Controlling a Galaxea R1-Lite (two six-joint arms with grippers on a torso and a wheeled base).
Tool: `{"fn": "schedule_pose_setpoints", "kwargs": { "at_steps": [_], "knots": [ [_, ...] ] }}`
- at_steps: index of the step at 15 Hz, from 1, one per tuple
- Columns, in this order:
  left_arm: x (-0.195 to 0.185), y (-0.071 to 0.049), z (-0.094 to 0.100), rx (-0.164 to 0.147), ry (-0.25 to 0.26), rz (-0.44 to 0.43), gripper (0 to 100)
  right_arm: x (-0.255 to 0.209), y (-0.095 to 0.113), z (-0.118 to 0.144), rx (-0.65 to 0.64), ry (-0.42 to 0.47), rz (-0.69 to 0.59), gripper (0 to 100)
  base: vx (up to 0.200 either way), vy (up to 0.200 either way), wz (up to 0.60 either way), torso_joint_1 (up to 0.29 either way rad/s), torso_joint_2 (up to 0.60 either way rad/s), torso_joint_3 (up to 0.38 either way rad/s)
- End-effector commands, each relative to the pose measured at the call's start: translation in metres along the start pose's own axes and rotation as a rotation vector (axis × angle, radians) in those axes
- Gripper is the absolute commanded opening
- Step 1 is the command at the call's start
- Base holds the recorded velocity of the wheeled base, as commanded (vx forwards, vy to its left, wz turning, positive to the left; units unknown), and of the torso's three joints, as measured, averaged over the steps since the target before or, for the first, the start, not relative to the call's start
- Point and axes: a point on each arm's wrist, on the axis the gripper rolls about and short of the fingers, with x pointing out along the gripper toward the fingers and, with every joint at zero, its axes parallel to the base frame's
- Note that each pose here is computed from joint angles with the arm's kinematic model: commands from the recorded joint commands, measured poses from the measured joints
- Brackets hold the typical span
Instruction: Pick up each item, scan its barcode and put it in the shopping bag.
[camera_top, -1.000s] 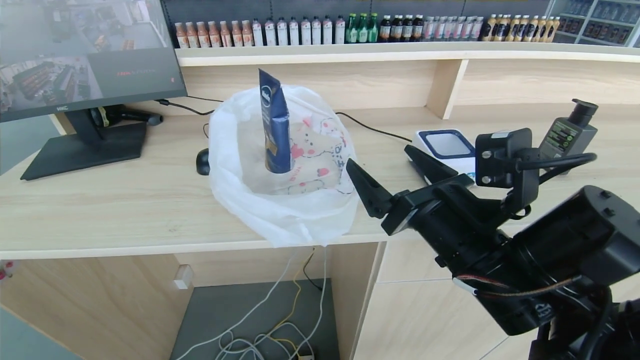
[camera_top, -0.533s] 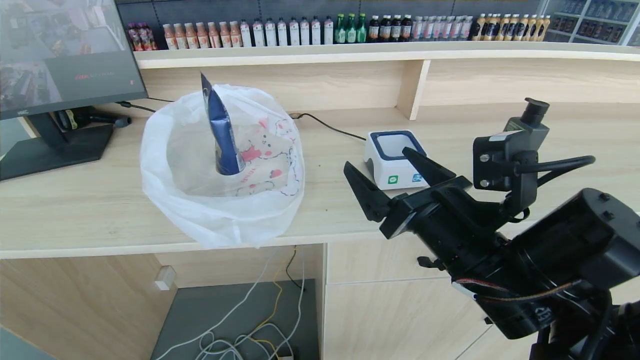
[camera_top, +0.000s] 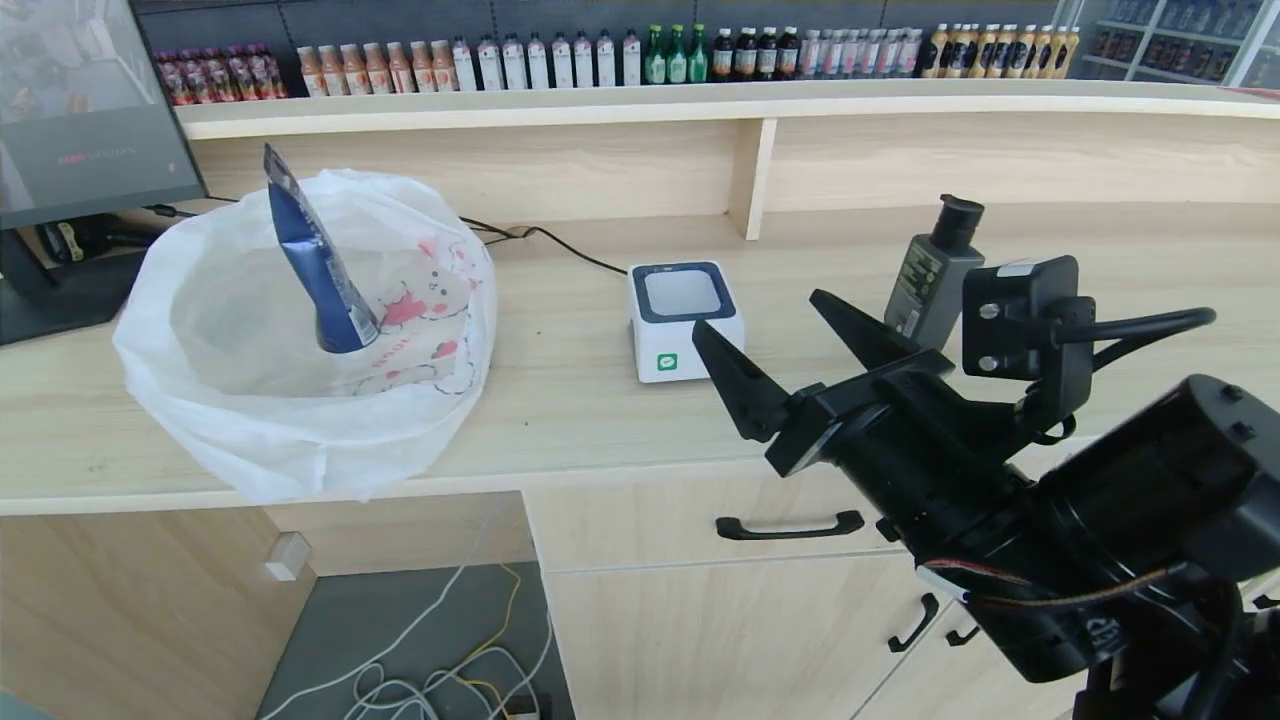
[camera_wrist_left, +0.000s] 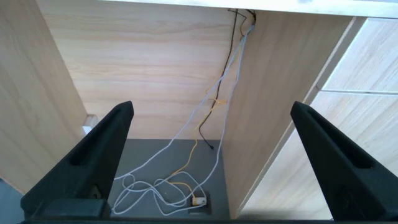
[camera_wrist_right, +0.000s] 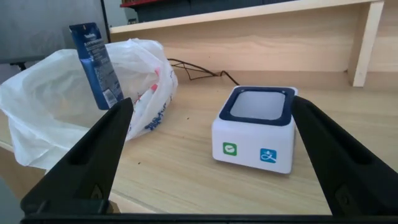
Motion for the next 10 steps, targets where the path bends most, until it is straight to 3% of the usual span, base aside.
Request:
{"fn": "schedule_pose_setpoints", "kwargs": {
  "at_steps": [1, 8, 10],
  "knots": [
    [0.0000, 0.0000, 0.0000, -0.001, -0.001, 0.000, 100, -0.0008, -0.0002, 0.0020, 0.001, -0.005, -0.001, 100, 0.000, -0.200, 0.00, 0.002, 0.00, 0.002],
    [0.0000, 0.0000, 0.0000, -0.003, -0.001, 0.000, 100, -0.0030, -0.0006, -0.0010, -0.002, 0.009, 0.001, 100, 0.000, -0.200, 0.00, 0.004, 0.00, 0.002],
    [0.0000, 0.0000, 0.0000, -0.001, -0.001, 0.000, 100, -0.0019, -0.0002, -0.0017, -0.002, 0.009, 0.001, 100, 0.000, 0.000, 0.00, 0.000, 0.00, 0.000]
  ]
}}
